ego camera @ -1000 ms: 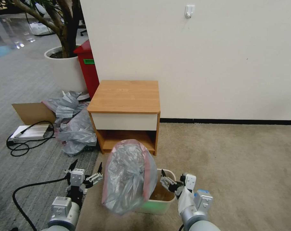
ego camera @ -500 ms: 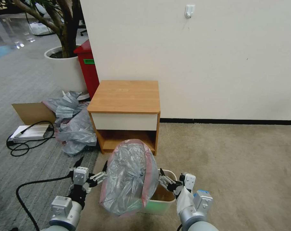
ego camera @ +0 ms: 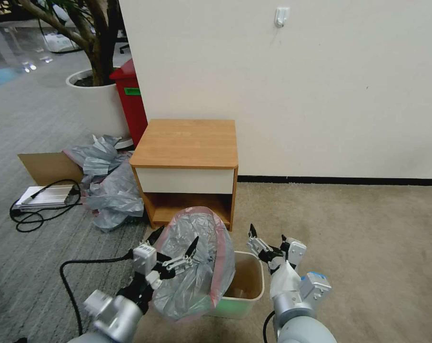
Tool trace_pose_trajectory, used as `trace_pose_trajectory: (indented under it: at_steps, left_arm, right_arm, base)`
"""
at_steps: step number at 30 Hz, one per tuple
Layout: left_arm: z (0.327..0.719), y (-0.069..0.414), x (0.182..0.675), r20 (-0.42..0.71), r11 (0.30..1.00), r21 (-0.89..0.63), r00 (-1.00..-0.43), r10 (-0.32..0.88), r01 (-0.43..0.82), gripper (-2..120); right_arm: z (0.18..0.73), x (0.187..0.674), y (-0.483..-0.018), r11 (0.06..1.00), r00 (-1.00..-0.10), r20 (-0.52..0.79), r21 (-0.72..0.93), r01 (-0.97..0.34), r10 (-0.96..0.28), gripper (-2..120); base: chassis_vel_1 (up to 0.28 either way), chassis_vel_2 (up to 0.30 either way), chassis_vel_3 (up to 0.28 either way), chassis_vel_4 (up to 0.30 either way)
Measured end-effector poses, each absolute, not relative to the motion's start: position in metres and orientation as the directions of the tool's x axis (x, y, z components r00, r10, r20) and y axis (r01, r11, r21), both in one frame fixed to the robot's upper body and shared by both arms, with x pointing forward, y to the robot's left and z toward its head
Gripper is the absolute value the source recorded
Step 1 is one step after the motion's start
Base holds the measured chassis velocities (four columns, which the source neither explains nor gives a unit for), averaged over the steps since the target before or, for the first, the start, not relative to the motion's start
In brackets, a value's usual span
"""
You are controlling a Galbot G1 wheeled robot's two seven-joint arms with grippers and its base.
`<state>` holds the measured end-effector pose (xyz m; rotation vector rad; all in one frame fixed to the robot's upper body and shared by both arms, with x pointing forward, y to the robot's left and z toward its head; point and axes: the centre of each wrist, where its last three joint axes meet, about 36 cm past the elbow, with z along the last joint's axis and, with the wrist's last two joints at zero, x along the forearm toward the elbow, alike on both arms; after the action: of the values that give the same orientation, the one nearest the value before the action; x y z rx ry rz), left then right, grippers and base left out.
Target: Pick up the garbage bag from the table and place it over the trash can.
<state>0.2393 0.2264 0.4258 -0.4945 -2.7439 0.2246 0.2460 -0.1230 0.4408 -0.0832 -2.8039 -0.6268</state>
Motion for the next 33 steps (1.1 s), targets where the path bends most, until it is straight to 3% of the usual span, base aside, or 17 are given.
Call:
trace_pose_trajectory:
  at_steps: [5,15,24,33]
  left_arm:
    - [0.412,0.22,0.247,0.419,0.925,-0.278,-0.834,0.358,0.258,100]
    - [0.411,0.212,0.256,0.476,0.96,-0.239,-0.845,0.244,0.143,100]
    - [0.422,0.213,0.261,0.634,0.971,-0.182,-0.736,0.236,0.155,100]
    - [0.419,0.211,0.275,0.676,0.968,-0.188,-0.693,0.25,0.166,100]
  right_arm:
    - [0.441,0.241,-0.125,0.903,-0.966,0.26,0.414,0.118,0.007,100]
    - [0.437,0.236,-0.134,0.905,-0.966,0.256,0.399,0.146,0.043,100]
    - [0.435,0.233,-0.134,0.908,-0.967,0.25,0.391,0.153,0.055,100]
    - [0.433,0.228,-0.136,0.912,-0.967,0.245,0.376,0.163,0.071,100]
  base:
    - [0.0,0.0,0.0,0.0]
    - [0.0,0.0,0.0,0.0]
    - [0.0,0.0,0.0,0.0]
    - [0.0,0.0,0.0,0.0]
